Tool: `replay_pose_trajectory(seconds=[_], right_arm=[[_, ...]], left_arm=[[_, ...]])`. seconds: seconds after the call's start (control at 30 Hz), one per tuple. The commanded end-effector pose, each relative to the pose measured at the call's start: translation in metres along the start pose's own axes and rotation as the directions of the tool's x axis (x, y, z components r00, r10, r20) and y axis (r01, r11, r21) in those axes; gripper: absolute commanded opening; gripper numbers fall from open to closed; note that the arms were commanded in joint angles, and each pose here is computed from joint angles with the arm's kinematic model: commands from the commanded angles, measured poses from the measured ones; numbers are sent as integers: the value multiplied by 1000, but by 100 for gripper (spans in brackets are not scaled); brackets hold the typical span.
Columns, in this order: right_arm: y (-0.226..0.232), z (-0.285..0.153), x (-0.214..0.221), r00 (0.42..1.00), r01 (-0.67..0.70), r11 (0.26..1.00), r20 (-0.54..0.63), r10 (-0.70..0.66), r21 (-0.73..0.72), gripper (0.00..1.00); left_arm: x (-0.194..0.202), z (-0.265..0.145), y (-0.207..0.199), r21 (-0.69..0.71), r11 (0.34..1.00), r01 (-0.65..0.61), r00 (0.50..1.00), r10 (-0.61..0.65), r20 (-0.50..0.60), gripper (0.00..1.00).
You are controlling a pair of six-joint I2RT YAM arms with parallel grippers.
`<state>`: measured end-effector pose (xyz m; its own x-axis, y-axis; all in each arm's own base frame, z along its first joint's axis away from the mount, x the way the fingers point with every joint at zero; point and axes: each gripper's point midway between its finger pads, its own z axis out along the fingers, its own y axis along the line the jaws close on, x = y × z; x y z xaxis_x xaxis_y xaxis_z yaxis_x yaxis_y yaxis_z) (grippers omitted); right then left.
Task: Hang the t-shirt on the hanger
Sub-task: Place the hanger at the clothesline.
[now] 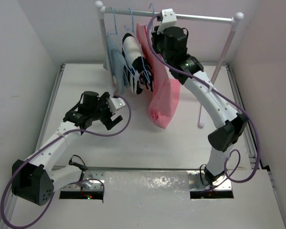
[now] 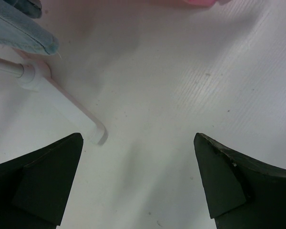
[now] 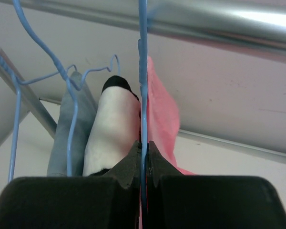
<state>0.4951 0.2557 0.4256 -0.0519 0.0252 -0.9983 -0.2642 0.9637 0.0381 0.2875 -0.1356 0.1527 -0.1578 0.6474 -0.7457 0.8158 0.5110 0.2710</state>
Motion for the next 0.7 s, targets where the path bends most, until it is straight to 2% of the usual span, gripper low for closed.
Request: replay_pose_trajectory(seconds=[0.0,0.2,0.23,0.3,0.37,0.47,0.6,0.63,0.67], right_arm=[[-9,-3,-30,995,-39,999,97,35,36,0],[-8,-8,-3,997,-50,998,54,48,34,0],[-5,-9,1,998,-47,999,45,46,15,9],[-5,-14,11,999,-30,1000,17,30,1,33],[-8,-24,13,1000,-7,1000,11,7,-5,50],[-17,-38,21,1000,18,1000,-6,-18,16,63],[-23,-67,3,999,25,1000,30,-26,5,70],[-23,-79,-7,999,20,1000,40,-20,-16,77],[-21,-86,-11,999,20,999,43,-19,-40,80]], left_arm=[[-8,-7,11,-51,999,1,999,1,42,100],[-8,-7,10,-51,999,2,999,1,45,100],[-8,-7,10,-52,999,2,999,0,47,100],[-8,-7,10,-50,999,2,999,0,47,100],[-8,-8,10,-52,999,2,999,0,47,100],[-7,-8,9,-49,999,1,999,1,46,100],[-7,-8,8,-44,999,4,999,-2,49,100],[-8,-8,8,-44,999,6,999,-4,52,100],[-8,-7,8,-43,999,8,999,-6,51,100]])
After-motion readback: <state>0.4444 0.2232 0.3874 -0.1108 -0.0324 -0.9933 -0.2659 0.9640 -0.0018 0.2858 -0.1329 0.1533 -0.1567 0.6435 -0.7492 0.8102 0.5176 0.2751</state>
